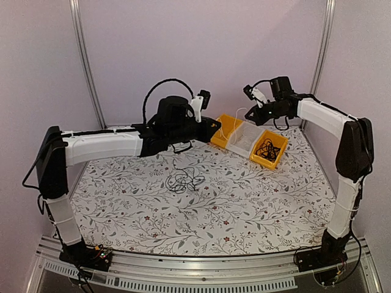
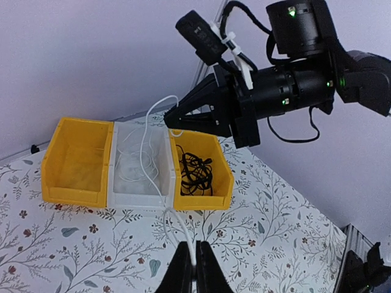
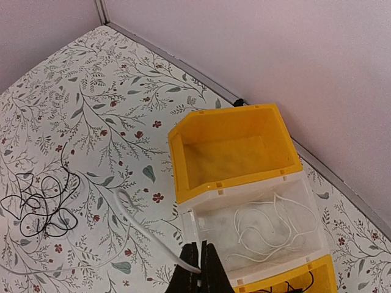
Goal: Untangle the cables
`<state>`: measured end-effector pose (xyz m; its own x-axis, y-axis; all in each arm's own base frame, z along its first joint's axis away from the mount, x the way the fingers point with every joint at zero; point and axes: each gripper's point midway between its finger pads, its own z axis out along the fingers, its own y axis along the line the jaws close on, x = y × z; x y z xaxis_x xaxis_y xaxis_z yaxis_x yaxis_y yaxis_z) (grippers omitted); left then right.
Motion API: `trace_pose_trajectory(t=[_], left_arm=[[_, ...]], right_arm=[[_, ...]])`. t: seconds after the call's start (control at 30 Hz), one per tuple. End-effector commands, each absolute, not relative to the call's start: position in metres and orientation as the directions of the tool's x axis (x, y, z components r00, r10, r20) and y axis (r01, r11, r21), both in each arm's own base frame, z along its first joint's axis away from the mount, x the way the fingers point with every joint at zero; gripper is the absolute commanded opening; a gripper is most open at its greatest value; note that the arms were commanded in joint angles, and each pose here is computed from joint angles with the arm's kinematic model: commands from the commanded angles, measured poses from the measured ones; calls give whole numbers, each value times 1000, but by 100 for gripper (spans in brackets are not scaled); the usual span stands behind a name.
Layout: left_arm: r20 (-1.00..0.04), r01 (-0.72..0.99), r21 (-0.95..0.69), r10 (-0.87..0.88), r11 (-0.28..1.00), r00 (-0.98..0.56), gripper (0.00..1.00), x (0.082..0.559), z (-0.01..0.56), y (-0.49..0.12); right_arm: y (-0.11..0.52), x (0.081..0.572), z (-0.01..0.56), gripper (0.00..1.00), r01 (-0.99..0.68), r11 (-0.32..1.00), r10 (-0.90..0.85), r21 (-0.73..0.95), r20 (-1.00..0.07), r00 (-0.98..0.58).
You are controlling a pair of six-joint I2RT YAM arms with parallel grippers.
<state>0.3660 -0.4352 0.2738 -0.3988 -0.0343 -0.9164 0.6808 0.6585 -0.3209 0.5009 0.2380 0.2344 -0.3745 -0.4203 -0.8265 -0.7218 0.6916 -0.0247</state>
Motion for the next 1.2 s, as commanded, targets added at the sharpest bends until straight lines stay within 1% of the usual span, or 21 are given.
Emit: trace_pose_trajectory(t=[0.0, 0.17, 0.2, 0.23, 0.3, 0.37, 0.43, 0.5, 0.53, 0.6, 0.73, 0.77, 0.83, 0.87, 0.9, 0.97, 1.17], left_arm=[[-930, 708, -325, -78, 627, -358, 0, 398, 275, -468], [-927, 673, -344, -125, 655, -353, 0, 450, 251, -497], [-921, 660, -359, -138, 661, -363, 0, 461, 239, -502], [-918, 654, -371, -156, 659, -364, 0, 470, 234, -506], [-912, 644, -390, -183, 658, -366, 0, 483, 228, -514], [-910, 642, -398, -192, 655, -368, 0, 492, 225, -521], [-911, 646, -401, -205, 650, -359, 0, 496, 226, -525], [-909, 643, -408, -221, 648, -354, 0, 497, 226, -524], [-908, 642, -411, -228, 647, -351, 0, 498, 226, -523], [-906, 642, -417, -240, 643, -348, 0, 499, 225, -522], [-898, 645, -435, -246, 629, -365, 0, 499, 220, -521], [-896, 646, -438, -247, 625, -369, 0, 499, 219, -521], [-895, 647, -441, -246, 622, -373, 0, 499, 218, -519], [-895, 648, -441, -247, 621, -372, 0, 498, 219, -519], [-894, 648, -443, -249, 620, -373, 0, 498, 219, -517], [-892, 653, -447, -255, 612, -373, 0, 496, 222, -517], [-895, 660, -442, -254, 607, -366, 0, 494, 230, -515]], right_arm=[[202, 529, 196, 3, -646, 761, -456, -69, -764, -456], [193, 553, 173, 4, -627, 778, -436, -45, -758, -486], [195, 560, 161, 5, -627, 778, -437, -37, -749, -498], [197, 564, 160, 10, -631, 775, -434, -30, -751, -498], [201, 573, 140, 29, -639, 769, -443, -6, -725, -527], [202, 574, 127, 42, -634, 773, -443, 22, -697, -564], [201, 568, 127, 53, -636, 771, -443, 31, -691, -571], [197, 561, 136, 61, -633, 774, -445, 12, -701, -557], [196, 555, 138, 62, -636, 772, -448, 11, -700, -556], [193, 545, 163, 62, -639, 769, -448, -13, -724, -524], [199, 516, 196, 63, -686, 727, -424, 9, -780, -460], [204, 506, 210, 62, -710, 704, -413, 20, -802, -432], [215, 483, 219, 63, -775, 629, -408, 54, -826, -389], [220, 472, 225, 65, -805, 590, -410, 56, -839, -359], [224, 463, 224, 69, -829, 556, -418, 58, -842, -339], [231, 453, 224, 73, -855, 516, -434, 54, -844, -316], [245, 454, 221, 74, -874, 482, -438, 64, -846, -304]])
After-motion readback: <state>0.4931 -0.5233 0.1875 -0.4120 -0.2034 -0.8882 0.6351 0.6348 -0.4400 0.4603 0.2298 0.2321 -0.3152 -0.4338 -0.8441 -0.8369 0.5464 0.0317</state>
